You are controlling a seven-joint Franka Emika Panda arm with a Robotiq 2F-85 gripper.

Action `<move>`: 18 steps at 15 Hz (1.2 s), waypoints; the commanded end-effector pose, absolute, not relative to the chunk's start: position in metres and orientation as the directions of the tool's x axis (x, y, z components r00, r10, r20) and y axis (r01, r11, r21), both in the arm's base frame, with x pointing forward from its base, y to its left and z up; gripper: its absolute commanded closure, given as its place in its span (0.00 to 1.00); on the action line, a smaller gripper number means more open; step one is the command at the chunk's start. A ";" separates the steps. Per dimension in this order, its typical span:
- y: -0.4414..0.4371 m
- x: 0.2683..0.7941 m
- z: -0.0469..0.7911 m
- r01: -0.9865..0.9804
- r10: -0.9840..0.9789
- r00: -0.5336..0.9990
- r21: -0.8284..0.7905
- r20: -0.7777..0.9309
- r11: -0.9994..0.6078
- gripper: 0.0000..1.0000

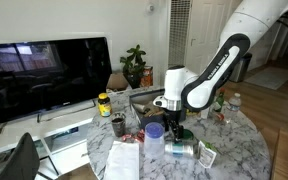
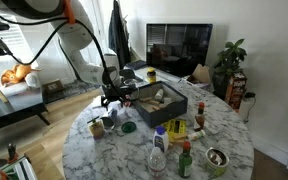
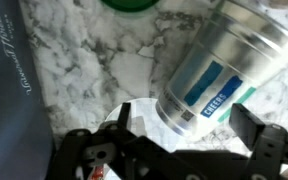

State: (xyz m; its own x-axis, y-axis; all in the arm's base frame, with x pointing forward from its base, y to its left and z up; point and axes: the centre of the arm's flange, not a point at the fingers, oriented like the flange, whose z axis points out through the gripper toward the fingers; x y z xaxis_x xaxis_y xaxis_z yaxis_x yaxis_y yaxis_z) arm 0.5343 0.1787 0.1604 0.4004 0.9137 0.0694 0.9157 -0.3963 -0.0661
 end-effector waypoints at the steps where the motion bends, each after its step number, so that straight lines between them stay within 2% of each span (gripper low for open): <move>1: 0.180 0.526 0.149 0.865 0.864 0.499 -0.105 0.071 -0.491 0.00; 8: 0.182 0.517 0.129 0.800 0.803 0.593 -0.162 0.063 -0.578 0.00; 15: 0.189 0.505 0.113 0.812 0.821 0.568 -0.202 0.057 -0.548 0.00; 16: 0.188 0.504 0.111 0.812 0.821 0.567 -0.208 0.066 -0.545 0.20; 18: 0.185 0.502 0.112 0.814 0.818 0.567 -0.220 0.101 -0.537 0.33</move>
